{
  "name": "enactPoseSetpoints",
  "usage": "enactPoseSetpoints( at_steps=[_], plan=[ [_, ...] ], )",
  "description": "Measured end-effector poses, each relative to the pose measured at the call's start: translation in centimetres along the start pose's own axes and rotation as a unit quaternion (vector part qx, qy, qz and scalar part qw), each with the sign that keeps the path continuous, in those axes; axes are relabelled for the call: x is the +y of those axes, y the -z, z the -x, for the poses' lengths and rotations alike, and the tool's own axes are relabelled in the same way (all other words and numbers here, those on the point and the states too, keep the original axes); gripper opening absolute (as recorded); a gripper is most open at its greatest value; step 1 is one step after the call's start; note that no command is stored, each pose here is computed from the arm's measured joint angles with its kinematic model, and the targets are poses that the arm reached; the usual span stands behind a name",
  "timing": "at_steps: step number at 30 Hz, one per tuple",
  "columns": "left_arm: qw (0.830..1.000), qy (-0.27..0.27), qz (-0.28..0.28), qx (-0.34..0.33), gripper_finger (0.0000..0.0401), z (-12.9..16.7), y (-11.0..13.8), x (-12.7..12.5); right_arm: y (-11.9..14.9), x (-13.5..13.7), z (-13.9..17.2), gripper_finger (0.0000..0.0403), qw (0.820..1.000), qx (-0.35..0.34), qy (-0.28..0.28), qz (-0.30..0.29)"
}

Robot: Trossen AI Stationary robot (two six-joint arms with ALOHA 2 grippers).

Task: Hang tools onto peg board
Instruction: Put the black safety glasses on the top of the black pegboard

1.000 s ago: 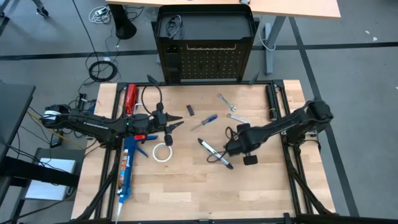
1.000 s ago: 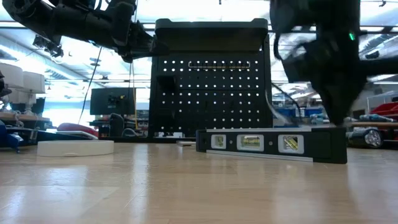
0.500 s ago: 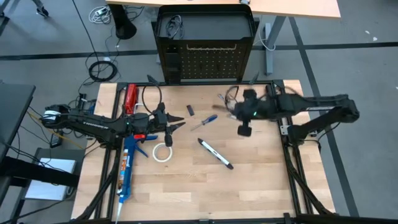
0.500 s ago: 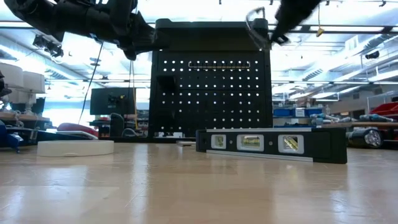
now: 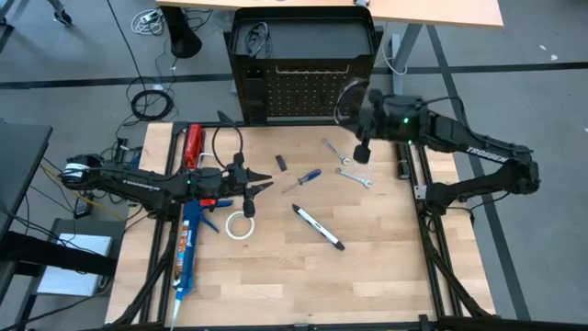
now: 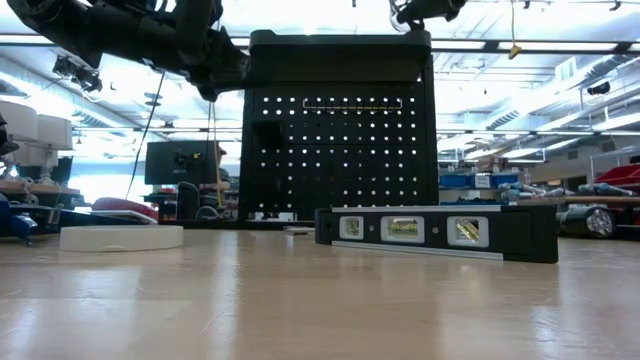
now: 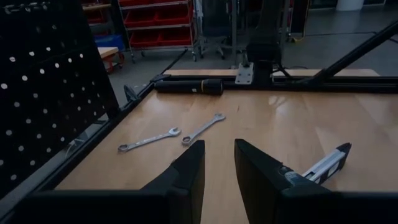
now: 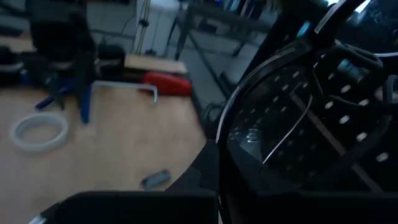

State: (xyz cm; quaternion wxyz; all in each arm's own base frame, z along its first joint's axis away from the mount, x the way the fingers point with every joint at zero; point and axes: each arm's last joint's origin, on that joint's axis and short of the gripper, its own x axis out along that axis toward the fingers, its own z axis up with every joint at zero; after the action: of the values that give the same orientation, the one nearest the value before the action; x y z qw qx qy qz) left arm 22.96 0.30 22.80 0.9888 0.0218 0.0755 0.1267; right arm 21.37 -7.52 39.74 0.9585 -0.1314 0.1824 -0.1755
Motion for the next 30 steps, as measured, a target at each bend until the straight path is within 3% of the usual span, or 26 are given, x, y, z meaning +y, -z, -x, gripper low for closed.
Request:
enactPoseSetpoints(
  at_steps=[9,15,25,27,30],
  plan=[
    [1.000,0.000,-0.002,0.000,0.0092,0.0,0.0,0.0,-1.6,-2.9,0.1,0.0018,0.998,-0.055,0.000,0.014],
    [1.000,-0.010,-0.023,-0.009,0.0092,0.0,-0.2,0.2,-4.8,-5.3,1.1,0.0018,0.994,-0.094,0.027,0.039],
    [1.000,-0.010,-0.025,0.005,0.0092,-0.1,0.0,0.2,-7.2,-9.4,1.1,0.0018,0.993,-0.076,0.082,0.036],
    [1.000,-0.010,-0.026,0.006,0.0092,-0.1,0.0,0.2,-7.1,-9.7,1.0,0.0018,0.996,-0.065,0.059,0.034],
    [1.000,-0.010,-0.026,0.007,0.0092,-0.1,0.0,0.2,-7.0,-8.1,1.0,0.0018,0.998,-0.052,-0.017,0.044]
  ],
)
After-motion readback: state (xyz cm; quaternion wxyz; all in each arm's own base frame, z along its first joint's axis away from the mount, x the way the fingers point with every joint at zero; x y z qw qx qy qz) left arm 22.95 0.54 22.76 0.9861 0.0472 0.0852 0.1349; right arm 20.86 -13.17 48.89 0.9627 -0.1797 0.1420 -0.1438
